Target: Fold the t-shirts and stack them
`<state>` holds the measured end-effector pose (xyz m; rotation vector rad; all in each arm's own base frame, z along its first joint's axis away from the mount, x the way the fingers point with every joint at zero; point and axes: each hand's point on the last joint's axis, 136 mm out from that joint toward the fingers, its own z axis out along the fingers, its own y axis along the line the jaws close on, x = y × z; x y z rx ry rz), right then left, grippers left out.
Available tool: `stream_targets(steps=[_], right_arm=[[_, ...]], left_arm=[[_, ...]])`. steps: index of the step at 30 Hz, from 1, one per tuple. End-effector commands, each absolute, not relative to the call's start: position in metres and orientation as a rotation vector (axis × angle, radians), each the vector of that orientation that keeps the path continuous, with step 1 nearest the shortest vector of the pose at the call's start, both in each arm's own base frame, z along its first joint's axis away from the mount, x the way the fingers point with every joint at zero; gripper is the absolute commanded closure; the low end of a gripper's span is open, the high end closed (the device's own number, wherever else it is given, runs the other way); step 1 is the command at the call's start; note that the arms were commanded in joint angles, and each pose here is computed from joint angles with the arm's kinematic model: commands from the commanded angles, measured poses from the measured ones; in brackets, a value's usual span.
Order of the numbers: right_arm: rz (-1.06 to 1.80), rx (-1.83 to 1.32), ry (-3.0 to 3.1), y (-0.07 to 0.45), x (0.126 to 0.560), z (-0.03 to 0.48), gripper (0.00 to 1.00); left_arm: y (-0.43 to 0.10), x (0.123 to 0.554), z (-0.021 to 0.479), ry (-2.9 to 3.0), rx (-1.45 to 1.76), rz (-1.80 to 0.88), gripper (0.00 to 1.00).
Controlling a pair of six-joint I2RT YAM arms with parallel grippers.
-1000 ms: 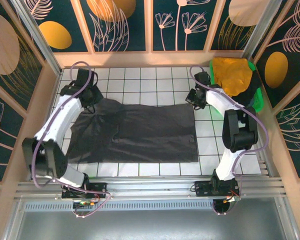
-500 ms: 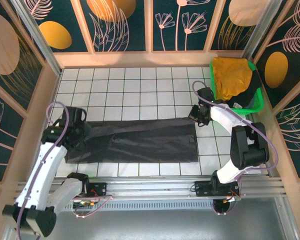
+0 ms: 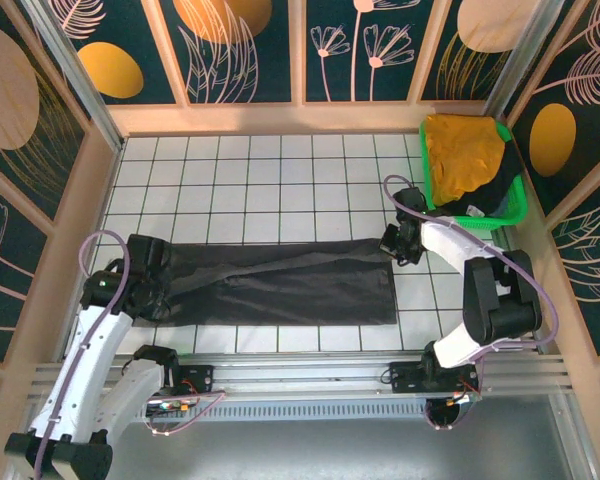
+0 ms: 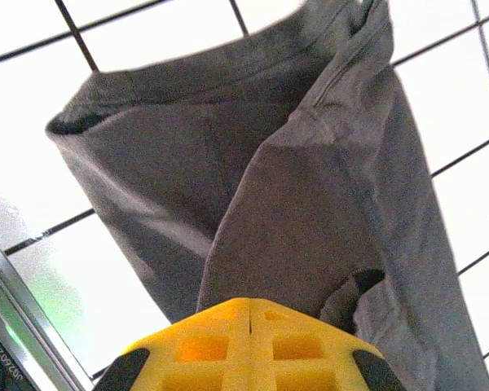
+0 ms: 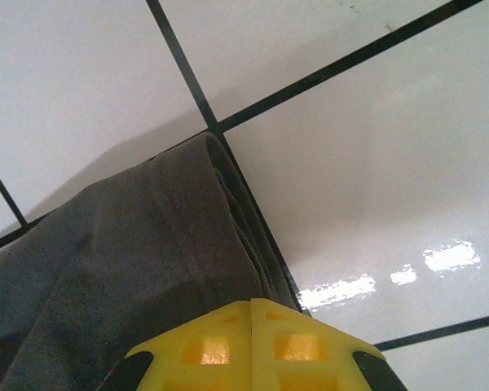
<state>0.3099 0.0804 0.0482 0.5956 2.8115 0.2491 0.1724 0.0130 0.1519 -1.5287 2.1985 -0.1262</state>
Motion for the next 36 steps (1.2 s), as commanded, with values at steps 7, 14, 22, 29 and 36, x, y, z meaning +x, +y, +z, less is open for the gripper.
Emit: stream_targets(steps=[7,14,22,29,36], right_arm=[[0.226,0.597,2.843,0.077,0.286,0.057,1.0],[0.248,0.615,2.918,0.08,0.259,0.042,1.0],[0.279,0.618,2.922,0.082,0.254,0.05,0.93],[0.228,0.633,2.929,0.074,0.249,0.046,0.85],[0.257,0.569,2.736,0.075,0.281,0.094,0.71]], left_arm=[[0.03,0.146,0.148,2.166,-1.609,0.02,1.0],[0.028,0.14,0.125,2.198,-1.627,0.031,1.0],[0.017,0.152,0.098,2.253,-1.622,-0.009,1.0],[0.022,0.156,0.1,2.239,-1.607,0.034,1.0],[0.017,0.17,0.103,2.254,-1.56,-0.002,0.68]])
